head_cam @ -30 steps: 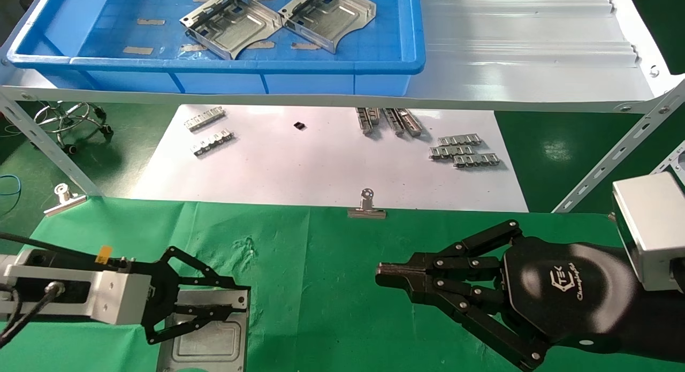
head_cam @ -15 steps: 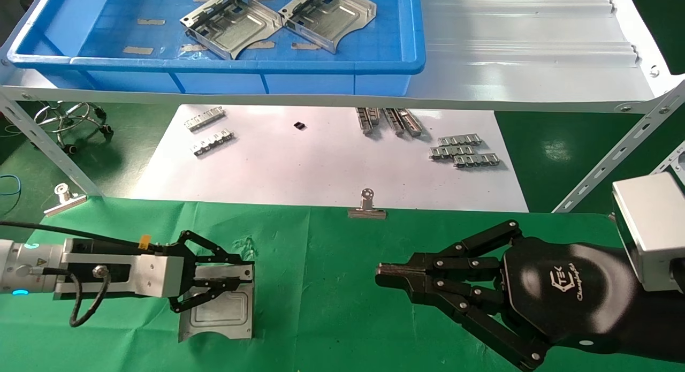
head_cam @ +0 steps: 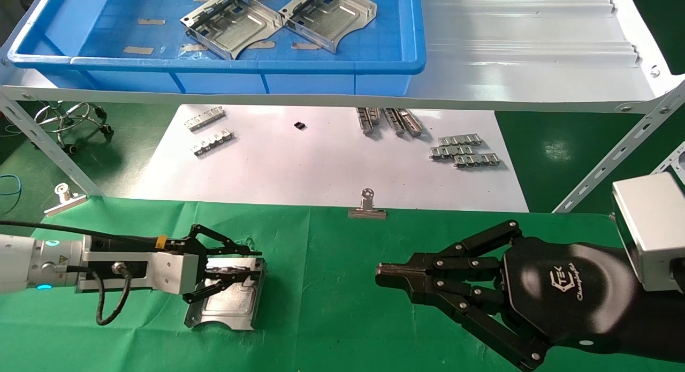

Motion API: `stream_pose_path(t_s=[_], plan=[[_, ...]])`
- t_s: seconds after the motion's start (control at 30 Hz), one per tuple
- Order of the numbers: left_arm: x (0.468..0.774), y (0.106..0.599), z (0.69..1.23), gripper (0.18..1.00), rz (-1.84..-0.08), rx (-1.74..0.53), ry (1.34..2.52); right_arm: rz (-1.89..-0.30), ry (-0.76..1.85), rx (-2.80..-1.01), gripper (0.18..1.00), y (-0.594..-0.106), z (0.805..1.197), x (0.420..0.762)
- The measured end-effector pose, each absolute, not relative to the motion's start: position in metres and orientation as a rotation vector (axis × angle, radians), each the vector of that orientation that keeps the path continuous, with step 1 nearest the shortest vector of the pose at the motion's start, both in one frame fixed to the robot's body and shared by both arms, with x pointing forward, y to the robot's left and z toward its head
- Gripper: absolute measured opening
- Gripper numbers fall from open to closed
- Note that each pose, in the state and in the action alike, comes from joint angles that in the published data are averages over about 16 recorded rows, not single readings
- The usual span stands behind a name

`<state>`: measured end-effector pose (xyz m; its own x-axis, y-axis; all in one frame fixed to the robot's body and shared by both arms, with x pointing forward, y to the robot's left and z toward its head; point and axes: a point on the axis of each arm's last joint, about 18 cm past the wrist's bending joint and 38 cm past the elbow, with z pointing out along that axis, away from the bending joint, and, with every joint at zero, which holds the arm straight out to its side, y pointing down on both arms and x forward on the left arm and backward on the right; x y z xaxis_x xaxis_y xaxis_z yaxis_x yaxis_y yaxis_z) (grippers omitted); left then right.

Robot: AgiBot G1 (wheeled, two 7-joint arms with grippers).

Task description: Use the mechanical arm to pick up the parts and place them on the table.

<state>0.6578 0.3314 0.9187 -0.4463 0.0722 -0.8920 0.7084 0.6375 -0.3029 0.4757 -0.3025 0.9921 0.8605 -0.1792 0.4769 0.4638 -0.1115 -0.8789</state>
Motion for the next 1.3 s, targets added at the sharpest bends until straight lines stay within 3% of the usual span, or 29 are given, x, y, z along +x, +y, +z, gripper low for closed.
stream_pose_path(t_s=[0.4, 0.93, 1.3], plan=[[0.647, 0.337, 0.93, 0.455, -0.894, 0.62, 1.922, -0.552, -0.229, -1.595, 0.192, -0.303, 0.992, 0.476], [0.626, 0.336, 0.943, 0.794, -1.133, 0.469, 1.955, -0.552, -0.229, -1.595, 0.196, -0.303, 0.992, 0.476], [0.608, 0.328, 0.952, 0.94, -1.295, 0.402, 1.914, -0.552, -0.229, -1.595, 0.25, -0.303, 0.992, 0.476]])
